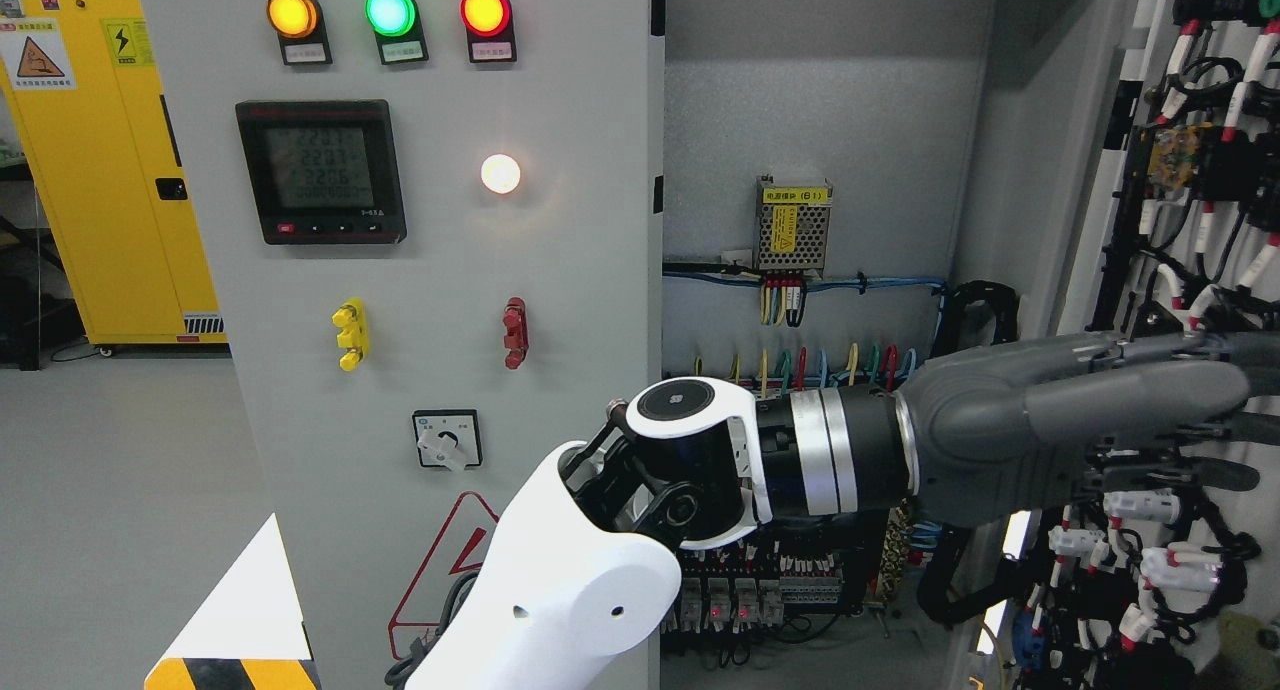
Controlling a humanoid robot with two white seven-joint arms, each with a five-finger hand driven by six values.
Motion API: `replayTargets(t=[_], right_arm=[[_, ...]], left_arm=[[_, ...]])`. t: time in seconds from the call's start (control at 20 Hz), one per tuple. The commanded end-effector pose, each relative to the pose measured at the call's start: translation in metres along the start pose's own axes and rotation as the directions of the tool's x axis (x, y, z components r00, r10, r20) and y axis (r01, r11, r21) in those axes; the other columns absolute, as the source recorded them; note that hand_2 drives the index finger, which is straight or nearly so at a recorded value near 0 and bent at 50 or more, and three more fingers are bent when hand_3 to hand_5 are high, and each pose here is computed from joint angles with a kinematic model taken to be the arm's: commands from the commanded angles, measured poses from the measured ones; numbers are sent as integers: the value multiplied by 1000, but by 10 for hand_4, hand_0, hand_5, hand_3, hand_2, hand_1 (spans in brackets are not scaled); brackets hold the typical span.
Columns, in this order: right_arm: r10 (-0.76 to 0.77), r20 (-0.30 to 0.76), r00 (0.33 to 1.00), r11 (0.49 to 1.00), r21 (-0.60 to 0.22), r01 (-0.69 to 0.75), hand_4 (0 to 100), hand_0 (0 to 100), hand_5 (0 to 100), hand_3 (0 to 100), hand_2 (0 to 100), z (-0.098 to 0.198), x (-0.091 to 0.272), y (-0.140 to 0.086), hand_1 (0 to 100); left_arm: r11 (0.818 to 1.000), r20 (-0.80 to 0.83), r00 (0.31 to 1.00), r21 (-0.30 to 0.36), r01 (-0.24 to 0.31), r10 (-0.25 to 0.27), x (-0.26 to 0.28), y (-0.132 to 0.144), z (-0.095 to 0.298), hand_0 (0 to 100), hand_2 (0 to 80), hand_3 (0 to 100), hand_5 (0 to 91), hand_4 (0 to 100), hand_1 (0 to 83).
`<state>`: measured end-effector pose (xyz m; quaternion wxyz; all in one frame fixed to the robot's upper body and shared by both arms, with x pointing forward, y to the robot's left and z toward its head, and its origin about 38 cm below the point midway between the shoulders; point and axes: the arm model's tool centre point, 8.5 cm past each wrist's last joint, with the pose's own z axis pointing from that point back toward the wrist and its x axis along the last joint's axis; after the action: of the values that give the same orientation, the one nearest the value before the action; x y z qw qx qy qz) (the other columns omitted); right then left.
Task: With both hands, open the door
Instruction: 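Push the push-button door outward with the left hand, swinging it open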
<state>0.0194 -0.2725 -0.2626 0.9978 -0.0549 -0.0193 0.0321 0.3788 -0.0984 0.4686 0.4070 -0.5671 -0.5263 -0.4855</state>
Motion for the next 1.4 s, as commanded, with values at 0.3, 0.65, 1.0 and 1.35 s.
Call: replayTargets(t=[0.3,0.65,1.0,1.35], right_arm=[[-6,24,1000,1000,27,6,0,0,0,0,40,0,16,15,500],[-6,25,1000,1000,27,6,0,0,0,0,40,0,17,15,500],[-6,22,1000,1000,27,6,0,0,0,0,40,0,14,16,500],[-6,19,1000,1000,28,6,0,0,0,0,40,0,12,16,500]], left_arm=[[1000,-119,993,-25,-16,12,-11,3,-31,120,0,0,0,0,556],[999,-105,994,-48,-25,20,5,3,-41,120,0,0,0,0,556],[999,-121,993,-45,-17,11,-2,3,-41,120,0,0,0,0,556],[998,-11,998,-1,-63,63,26,13,-8,120,0,0,0,0,556]])
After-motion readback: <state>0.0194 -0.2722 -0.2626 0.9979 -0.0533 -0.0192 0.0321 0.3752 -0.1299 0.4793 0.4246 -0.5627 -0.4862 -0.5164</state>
